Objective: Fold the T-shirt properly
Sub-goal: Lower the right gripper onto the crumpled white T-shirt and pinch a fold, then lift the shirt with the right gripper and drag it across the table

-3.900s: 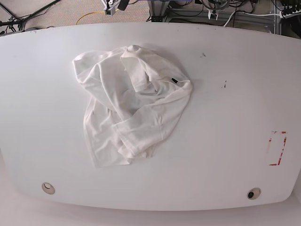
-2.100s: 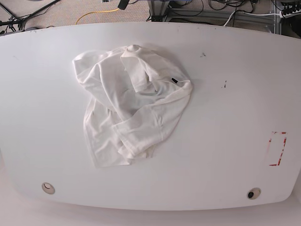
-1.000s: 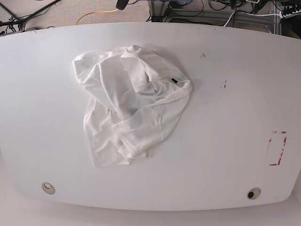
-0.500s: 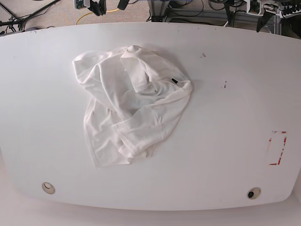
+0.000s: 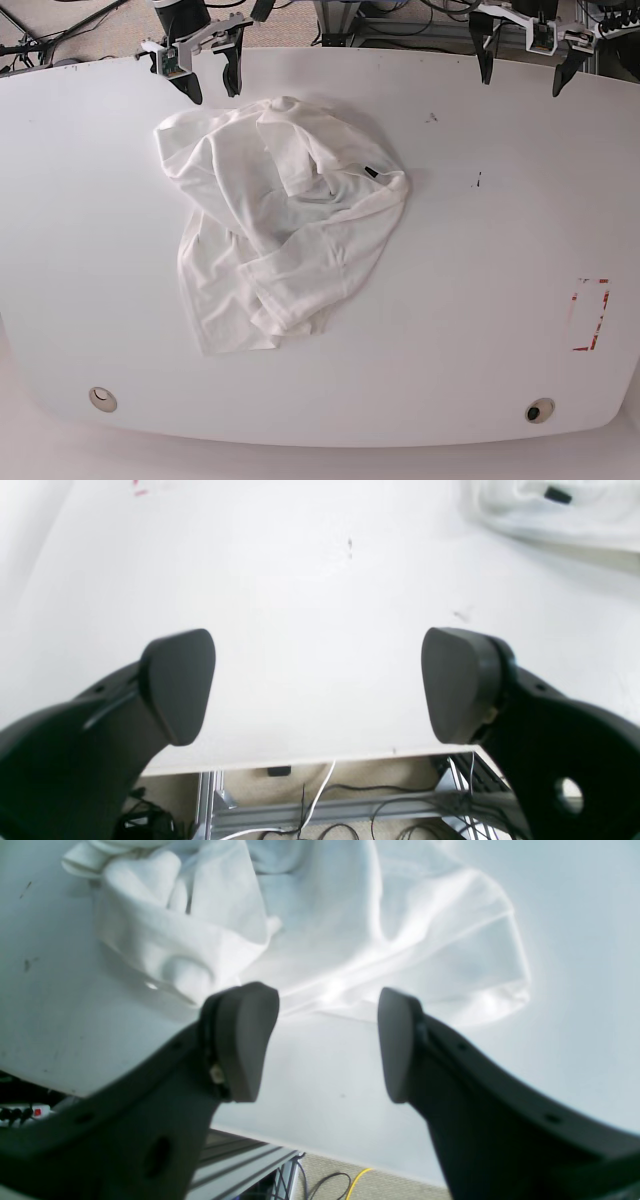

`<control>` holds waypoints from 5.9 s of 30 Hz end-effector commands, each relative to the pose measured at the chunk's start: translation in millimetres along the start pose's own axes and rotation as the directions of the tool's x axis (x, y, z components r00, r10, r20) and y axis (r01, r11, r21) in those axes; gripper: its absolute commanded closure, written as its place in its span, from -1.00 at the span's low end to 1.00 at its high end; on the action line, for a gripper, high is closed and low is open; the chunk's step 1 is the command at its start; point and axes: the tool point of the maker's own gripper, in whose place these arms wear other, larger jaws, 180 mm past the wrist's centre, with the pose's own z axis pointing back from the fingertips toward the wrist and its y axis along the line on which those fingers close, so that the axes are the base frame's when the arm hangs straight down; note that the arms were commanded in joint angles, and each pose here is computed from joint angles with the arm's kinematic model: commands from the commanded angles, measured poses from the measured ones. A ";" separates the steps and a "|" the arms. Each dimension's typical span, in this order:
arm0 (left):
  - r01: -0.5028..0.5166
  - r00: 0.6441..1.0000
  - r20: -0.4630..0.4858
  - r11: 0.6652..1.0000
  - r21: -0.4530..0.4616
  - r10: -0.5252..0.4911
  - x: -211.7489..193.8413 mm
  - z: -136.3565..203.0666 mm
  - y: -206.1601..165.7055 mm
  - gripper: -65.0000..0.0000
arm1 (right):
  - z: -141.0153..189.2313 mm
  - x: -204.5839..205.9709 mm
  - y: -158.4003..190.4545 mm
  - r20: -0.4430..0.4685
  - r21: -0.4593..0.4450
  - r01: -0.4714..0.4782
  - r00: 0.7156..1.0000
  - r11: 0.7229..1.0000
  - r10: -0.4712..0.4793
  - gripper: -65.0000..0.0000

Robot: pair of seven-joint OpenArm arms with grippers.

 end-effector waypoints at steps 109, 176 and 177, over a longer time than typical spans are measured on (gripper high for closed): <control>0.092 0.995 -0.042 0.990 0.103 -0.088 8.7 -47.7 29.8 -0.91 | -84.2 7.5 103.1 -0.077 0.600 -0.306 0.897 0.739 0.434 1.00; 0.055 0.998 0.018 0.879 -0.475 -0.052 73.1 -168.2 -199.6 -0.92 | -141.7 439.6 29.5 0.455 -0.058 -0.769 0.548 0.637 0.702 1.00; 0.063 0.998 0.018 0.866 -0.496 -0.062 71.5 -167.1 -206.3 -0.92 | -141.6 439.5 28.4 0.453 -0.060 -0.769 0.547 0.636 0.704 1.00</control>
